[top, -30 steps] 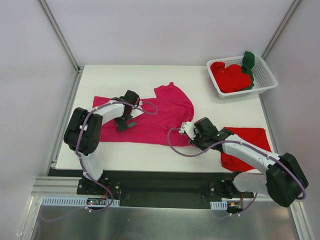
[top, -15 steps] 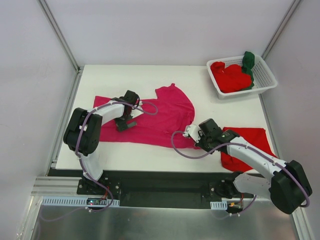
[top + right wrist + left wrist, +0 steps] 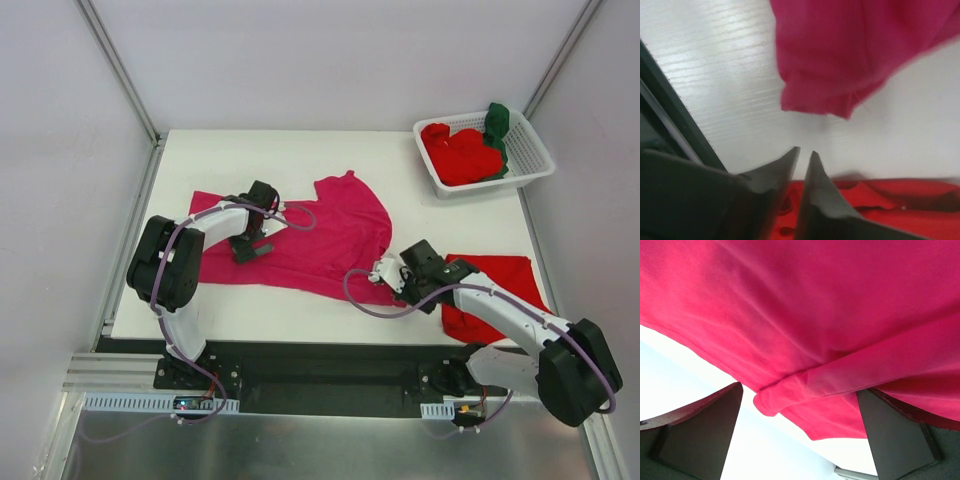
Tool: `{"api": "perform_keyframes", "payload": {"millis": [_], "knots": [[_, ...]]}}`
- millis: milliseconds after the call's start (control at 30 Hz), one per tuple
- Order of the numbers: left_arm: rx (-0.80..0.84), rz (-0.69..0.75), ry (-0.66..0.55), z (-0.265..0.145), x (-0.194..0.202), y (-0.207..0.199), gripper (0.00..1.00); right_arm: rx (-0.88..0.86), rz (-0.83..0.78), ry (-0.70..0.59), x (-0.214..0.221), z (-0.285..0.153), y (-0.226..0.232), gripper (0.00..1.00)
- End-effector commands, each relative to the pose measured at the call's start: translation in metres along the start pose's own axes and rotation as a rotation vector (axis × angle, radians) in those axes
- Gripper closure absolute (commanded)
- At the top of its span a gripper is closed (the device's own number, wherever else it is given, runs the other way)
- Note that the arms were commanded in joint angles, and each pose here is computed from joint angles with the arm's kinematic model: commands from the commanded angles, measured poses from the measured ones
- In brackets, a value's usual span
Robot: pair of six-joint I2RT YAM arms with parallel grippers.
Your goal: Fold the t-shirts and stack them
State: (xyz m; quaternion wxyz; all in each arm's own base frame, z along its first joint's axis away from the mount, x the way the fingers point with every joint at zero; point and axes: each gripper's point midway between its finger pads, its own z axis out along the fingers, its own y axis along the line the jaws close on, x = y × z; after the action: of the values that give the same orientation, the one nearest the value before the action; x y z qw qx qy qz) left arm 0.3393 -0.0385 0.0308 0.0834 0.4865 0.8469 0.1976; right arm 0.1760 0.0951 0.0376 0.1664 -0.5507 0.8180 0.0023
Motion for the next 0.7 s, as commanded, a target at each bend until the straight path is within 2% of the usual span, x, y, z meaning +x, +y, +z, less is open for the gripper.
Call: {"api": "perform_keyframes", "payload": {"millis": [0, 67, 133, 167, 300, 433, 500, 667], "knots": [[0.101, 0.009, 0.002, 0.008, 0.003, -0.027, 0.01, -0.015, -0.003, 0.053, 0.009, -0.014, -0.004, 0.54], [0.092, 0.008, 0.003, 0.007, 0.002, -0.025, 0.01, 0.022, -0.001, 0.019, 0.000, -0.021, -0.013, 0.29], [0.077, 0.014, -0.005, 0.004, 0.001, -0.020, 0.01, 0.089, 0.003, -0.022, -0.010, -0.029, -0.026, 0.25], [0.071, 0.017, -0.005, 0.003, 0.001, -0.018, 0.00, 0.117, 0.008, -0.047, -0.017, -0.034, -0.034, 0.19], [0.006, -0.007, -0.047, -0.012, -0.013, 0.006, 0.01, 0.186, 0.030, -0.159, -0.050, -0.043, -0.056, 0.16], [-0.046, -0.071, -0.125, -0.031, -0.039, 0.034, 0.01, 0.175, 0.080, -0.123, -0.070, -0.024, -0.072, 0.18], [-0.068, -0.088, -0.171, -0.041, -0.056, 0.049, 0.01, 0.199, 0.094, -0.164, -0.090, -0.022, -0.086, 0.18], [-0.057, -0.118, -0.234, -0.039, -0.089, 0.065, 0.01, 0.092, 0.150, -0.101, -0.112, 0.006, -0.091, 0.18]]}}
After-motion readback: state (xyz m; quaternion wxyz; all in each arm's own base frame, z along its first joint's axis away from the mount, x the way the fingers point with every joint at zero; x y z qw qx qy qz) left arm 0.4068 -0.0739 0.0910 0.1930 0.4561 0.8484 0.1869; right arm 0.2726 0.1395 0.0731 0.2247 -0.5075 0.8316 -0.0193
